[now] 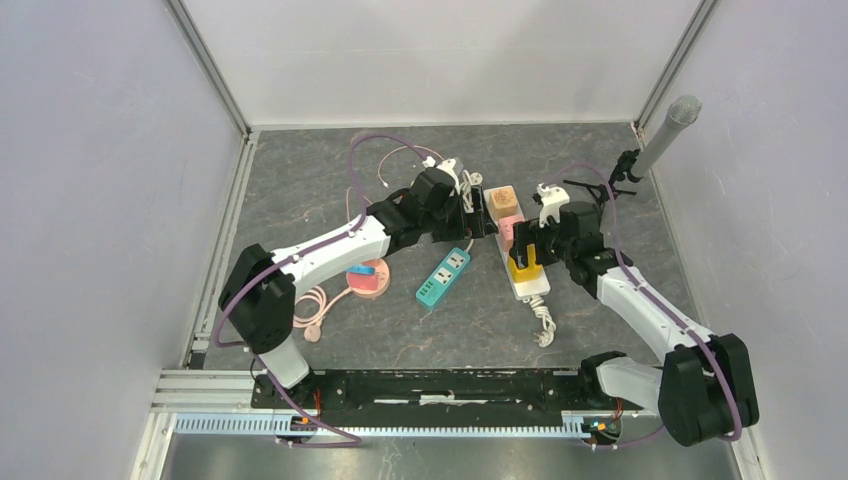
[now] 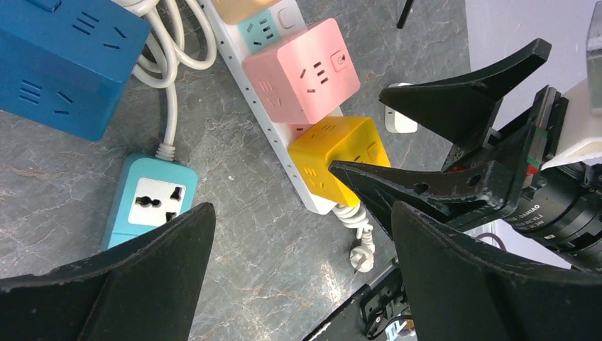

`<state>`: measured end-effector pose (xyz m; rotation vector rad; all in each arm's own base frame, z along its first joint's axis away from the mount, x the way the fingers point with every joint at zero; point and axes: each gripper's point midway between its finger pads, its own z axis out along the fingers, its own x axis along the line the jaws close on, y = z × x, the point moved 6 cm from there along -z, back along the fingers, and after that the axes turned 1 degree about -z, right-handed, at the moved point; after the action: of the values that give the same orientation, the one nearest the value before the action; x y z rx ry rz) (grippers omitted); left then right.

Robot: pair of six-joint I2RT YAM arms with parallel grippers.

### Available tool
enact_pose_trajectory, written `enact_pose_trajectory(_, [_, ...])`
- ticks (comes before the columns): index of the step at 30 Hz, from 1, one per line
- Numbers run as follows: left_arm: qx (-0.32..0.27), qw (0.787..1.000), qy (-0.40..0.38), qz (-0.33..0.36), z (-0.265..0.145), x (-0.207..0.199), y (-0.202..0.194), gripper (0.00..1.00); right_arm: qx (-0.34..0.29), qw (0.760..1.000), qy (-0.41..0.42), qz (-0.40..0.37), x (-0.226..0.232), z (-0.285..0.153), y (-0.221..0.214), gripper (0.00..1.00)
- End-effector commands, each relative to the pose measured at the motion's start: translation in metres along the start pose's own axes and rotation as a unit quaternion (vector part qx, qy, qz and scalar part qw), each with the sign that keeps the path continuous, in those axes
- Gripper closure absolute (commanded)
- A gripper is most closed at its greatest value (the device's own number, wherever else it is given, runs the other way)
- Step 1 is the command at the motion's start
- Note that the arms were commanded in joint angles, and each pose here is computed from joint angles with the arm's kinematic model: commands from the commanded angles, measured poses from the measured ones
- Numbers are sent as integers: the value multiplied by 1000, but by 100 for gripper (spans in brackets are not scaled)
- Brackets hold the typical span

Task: Pull the plug off the socket

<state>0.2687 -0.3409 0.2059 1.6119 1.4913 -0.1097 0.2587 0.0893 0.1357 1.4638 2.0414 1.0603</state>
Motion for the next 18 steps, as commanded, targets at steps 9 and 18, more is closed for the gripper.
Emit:
enact_pose_trajectory(9, [34, 997, -50, -39, 33, -9, 15, 1, 42, 998, -43, 8, 8, 6, -24, 15])
enact_pose_trajectory(18, [-2, 996, -22, -82, 98, -2, 18, 23, 7, 994, -73, 76, 9, 4, -31, 47])
